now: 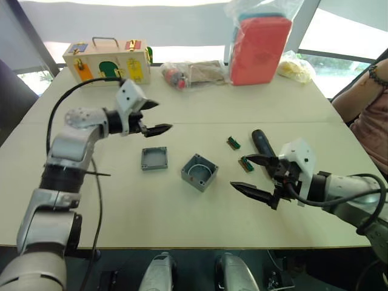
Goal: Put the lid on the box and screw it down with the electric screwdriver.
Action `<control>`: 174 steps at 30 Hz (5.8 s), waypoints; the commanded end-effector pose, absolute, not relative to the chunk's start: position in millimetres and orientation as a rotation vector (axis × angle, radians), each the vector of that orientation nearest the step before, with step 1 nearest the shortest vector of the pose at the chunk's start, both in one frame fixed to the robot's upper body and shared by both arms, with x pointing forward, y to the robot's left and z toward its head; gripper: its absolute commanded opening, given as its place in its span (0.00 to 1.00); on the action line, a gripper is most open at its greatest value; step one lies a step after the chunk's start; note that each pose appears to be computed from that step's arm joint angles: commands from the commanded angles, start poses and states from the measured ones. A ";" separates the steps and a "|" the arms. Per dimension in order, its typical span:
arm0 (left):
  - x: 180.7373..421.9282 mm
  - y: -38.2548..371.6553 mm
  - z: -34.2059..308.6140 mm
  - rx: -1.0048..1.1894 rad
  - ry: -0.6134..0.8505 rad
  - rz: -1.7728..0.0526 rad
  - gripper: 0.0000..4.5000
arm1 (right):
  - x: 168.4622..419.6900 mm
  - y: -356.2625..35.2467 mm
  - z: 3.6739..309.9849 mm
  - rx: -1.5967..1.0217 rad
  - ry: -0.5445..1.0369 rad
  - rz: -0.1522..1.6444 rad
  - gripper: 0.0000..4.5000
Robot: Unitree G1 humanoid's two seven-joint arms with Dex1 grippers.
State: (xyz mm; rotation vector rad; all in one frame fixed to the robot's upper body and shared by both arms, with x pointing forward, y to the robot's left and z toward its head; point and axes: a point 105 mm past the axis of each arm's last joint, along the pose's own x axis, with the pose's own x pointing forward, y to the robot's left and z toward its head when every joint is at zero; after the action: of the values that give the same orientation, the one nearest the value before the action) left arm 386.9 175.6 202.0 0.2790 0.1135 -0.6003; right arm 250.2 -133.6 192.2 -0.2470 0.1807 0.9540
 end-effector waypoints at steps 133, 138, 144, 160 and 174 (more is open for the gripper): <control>333.1 162.3 215.0 0.349 0.191 -1.348 0.98 | 292.6 -70.7 126.3 -1.608 -0.814 0.659 0.04; 333.0 161.8 214.1 0.349 0.188 -1.347 0.98 | 290.2 -68.9 123.8 -1.608 -0.822 0.669 0.04; 334.2 159.3 213.4 0.347 0.176 -1.346 0.98 | 285.2 -68.2 114.2 -1.602 -0.809 0.703 0.04; 339.3 107.0 207.5 0.400 0.042 -1.421 0.83 | 284.3 -81.1 96.2 -1.624 -0.766 0.696 0.04; 339.0 60.1 157.3 0.515 0.079 -1.556 0.01 | 279.9 -88.0 89.6 -1.580 -0.727 0.689 0.04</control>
State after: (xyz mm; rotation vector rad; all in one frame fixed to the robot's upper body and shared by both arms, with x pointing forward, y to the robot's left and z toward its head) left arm 339.1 58.9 156.2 0.4688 0.0976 -1.5516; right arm 283.2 -80.9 103.6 -1.5698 -0.7879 0.6488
